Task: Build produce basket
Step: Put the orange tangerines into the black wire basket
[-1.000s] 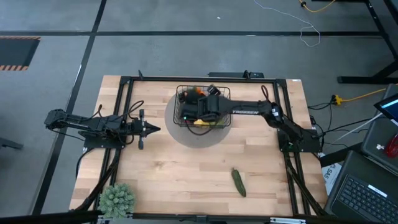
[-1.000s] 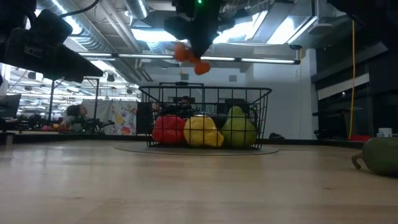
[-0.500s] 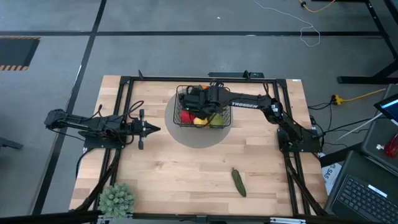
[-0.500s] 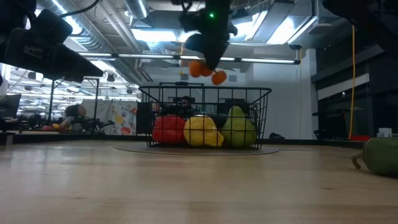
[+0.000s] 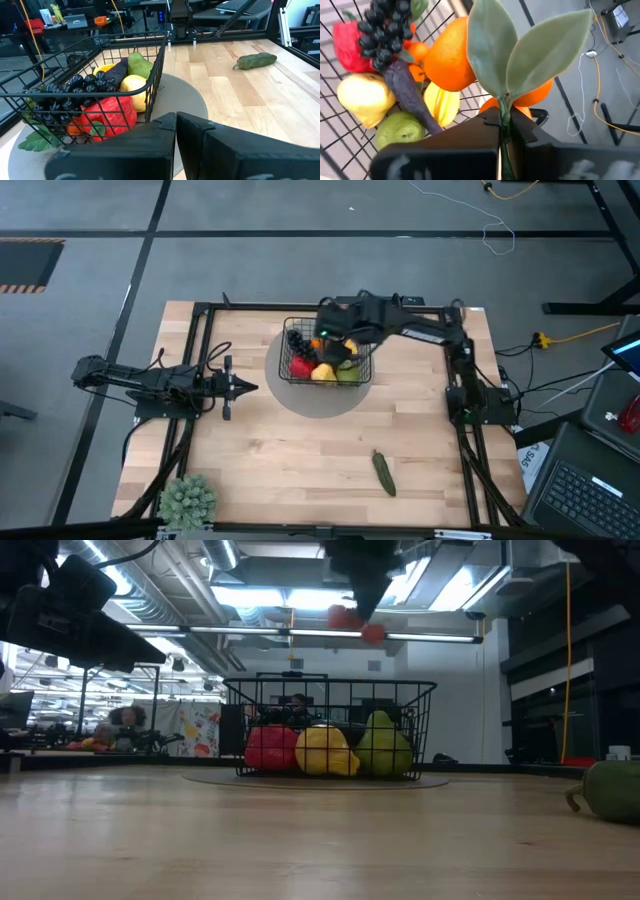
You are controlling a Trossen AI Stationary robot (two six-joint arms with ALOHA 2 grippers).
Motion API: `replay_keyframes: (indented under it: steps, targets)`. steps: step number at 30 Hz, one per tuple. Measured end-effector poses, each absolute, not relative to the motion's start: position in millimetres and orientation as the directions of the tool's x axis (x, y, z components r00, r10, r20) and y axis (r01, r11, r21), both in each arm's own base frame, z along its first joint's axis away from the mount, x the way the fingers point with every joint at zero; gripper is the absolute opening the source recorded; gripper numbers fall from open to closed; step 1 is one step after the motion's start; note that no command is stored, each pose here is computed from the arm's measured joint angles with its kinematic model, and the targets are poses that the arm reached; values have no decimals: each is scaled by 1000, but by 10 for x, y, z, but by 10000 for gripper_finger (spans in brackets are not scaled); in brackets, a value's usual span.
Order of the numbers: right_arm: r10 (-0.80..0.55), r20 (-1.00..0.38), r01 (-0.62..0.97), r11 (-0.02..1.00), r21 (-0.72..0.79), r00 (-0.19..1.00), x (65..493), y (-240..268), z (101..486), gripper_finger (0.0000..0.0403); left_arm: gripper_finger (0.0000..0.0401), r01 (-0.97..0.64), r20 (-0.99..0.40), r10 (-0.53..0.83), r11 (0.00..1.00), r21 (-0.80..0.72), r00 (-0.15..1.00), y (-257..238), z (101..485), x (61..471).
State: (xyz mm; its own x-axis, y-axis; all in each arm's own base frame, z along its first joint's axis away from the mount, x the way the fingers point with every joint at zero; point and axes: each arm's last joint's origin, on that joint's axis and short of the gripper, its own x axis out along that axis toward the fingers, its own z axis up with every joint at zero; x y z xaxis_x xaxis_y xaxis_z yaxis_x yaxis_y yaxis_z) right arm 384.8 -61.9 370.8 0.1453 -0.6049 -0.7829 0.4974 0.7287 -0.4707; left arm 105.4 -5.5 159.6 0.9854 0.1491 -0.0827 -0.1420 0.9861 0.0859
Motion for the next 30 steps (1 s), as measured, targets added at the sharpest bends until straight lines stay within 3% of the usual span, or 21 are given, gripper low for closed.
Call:
replay_keyframes:
  steps: [7,16,23,30]
  targets:
    - [-600,-763,540,736,-408,240,3518,-575,4115,0,4,-142,-83,149,986,86,985,-55,1596,1054]
    - [-462,-838,437,843,-314,289,3456,-665,4150,0,4,-143,-84,149,987,78,985,-55,1595,1054]
    - [-341,-898,378,898,-224,280,3600,-819,3821,0,4,-143,-84,149,987,78,985,-55,1594,1054]
    - [-292,-944,318,919,-233,151,3651,-860,3337,14,4,-143,-85,149,987,79,985,-55,1594,1054]
